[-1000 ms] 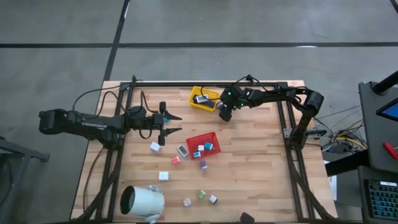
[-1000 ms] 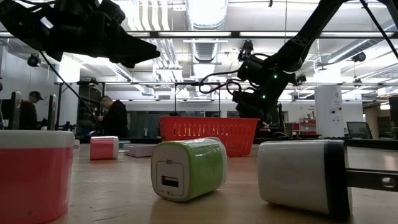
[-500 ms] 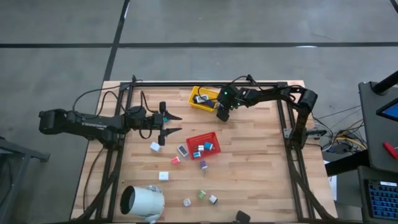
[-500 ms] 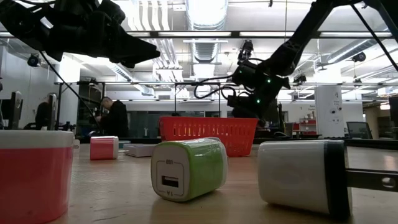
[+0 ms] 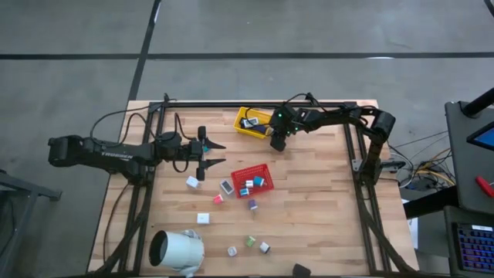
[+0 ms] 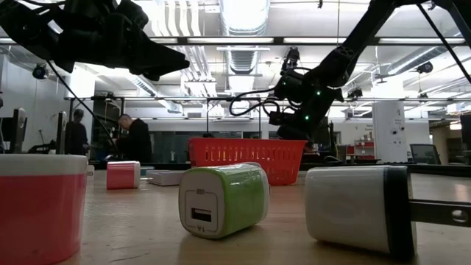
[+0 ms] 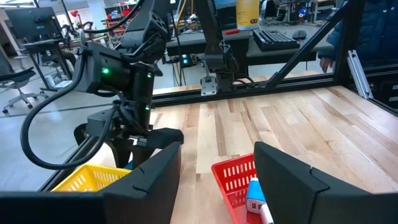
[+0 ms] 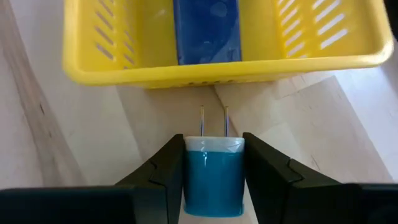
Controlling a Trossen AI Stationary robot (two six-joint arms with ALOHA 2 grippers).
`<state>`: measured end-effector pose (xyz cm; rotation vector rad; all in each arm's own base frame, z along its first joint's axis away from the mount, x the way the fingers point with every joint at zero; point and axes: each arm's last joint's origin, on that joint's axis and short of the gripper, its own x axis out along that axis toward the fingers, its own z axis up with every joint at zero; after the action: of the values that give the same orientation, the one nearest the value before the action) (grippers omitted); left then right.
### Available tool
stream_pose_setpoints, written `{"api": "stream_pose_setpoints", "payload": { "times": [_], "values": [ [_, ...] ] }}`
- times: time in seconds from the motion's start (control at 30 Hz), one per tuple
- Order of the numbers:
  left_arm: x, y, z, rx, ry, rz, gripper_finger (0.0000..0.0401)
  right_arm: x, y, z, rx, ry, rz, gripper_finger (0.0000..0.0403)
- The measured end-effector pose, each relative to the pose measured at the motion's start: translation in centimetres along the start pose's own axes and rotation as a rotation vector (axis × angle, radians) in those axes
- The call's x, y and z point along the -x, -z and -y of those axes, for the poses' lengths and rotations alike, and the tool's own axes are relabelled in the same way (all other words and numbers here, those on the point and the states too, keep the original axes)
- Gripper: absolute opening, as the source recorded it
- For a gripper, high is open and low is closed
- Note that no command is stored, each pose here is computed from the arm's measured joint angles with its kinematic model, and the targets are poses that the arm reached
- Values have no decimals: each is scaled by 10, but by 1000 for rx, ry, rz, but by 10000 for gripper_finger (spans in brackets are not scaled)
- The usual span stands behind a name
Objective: Pick & Place Office items
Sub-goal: Put the blue and white charger adapter into the red bin
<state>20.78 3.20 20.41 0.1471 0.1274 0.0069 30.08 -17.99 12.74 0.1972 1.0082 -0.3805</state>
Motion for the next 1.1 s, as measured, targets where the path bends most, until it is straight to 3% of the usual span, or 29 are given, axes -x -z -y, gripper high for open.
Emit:
{"api": "stream_pose_setpoints", "payload": {
  "times": [0.73, 1.1],
  "values": [
    [0, 0, 0, 0, 0, 0, 206, -1, 1, -11, 60, -20, -12, 125],
    [0, 0, 0, 0, 0, 0, 206, -1, 0, -29, 119, -99, -11, 125]
  ]
}}
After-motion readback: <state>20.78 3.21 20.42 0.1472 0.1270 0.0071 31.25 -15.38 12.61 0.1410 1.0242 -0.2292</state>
